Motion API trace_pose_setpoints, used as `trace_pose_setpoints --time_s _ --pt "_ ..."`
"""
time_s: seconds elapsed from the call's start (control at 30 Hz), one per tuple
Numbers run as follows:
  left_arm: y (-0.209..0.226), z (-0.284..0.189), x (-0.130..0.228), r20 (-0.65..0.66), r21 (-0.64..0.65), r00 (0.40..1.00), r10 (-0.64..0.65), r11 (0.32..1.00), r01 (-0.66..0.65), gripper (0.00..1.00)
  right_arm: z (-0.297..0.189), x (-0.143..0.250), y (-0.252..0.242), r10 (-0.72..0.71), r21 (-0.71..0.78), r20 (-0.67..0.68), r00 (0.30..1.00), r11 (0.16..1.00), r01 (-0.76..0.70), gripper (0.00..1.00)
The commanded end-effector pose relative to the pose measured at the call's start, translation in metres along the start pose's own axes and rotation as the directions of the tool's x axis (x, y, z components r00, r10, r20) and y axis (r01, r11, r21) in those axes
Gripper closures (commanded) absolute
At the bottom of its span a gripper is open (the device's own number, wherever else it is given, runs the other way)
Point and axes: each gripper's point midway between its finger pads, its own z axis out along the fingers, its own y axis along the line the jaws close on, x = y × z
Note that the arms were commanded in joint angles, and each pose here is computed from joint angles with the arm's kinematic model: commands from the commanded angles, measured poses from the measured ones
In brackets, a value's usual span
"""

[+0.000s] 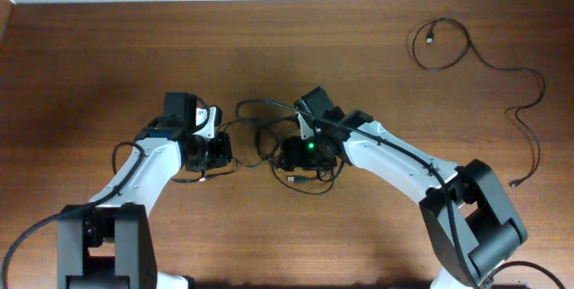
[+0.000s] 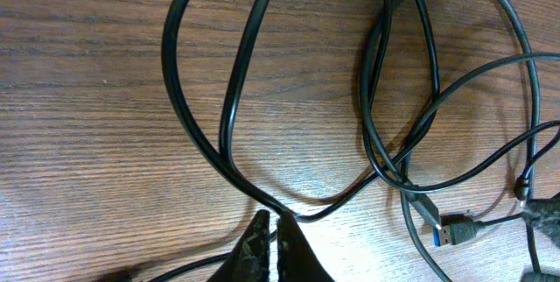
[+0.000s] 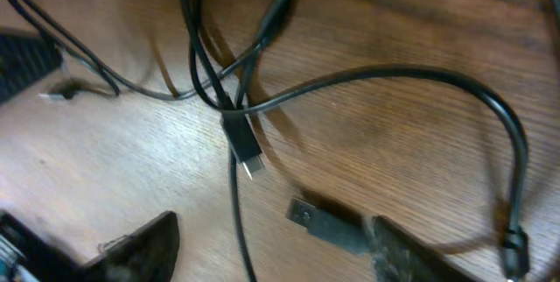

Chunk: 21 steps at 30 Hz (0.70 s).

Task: Untangle cables
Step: 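Lower both grippers onto the remaining cable pile and grasp strands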

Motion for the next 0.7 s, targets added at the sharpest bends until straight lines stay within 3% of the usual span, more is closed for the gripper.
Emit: trace_pose_setpoints --time_s 0.0,0.07,0.1,0.17,0.33,0.5,0.67 --pt "0.000 0.002 0.004 -0.011 0.008 1.000 0.000 1.000 0.000 0.93 0.011 0.004 -0.015 0.260 0.041 0.030 0.965 0.964 -0.261 0.43" --pt "0.000 0.002 0.004 -0.011 0.008 1.000 0.000 1.000 0.000 0.91 0.017 -0.001 -0.027 0.379 0.063 0.102 0.920 0.920 -0.387 0.42" --pt "0.000 0.002 0.004 -0.011 0.008 1.000 0.000 1.000 0.000 0.91 0.019 -0.005 -0.026 0.388 0.041 0.122 0.913 0.918 -0.395 0.30" --pt "0.000 0.002 0.004 -0.011 0.009 1.000 0.000 1.000 0.000 0.90 0.023 -0.012 -0.016 0.367 -0.007 0.151 0.918 0.929 -0.370 0.28" --pt "0.000 0.002 0.004 -0.011 0.008 1.000 0.000 1.000 0.000 0.90 0.022 -0.033 0.007 0.310 -0.074 0.249 0.918 0.951 -0.301 0.53" --pt "0.000 0.002 0.004 -0.011 0.008 1.000 0.000 1.000 0.000 0.90 0.031 -0.027 0.009 0.288 -0.010 0.315 0.904 0.954 -0.301 0.53" --pt "0.000 0.002 0.004 -0.011 0.008 1.000 0.000 1.000 0.000 0.88 0.050 -0.021 0.000 0.287 0.023 0.292 0.912 0.951 -0.307 0.54"
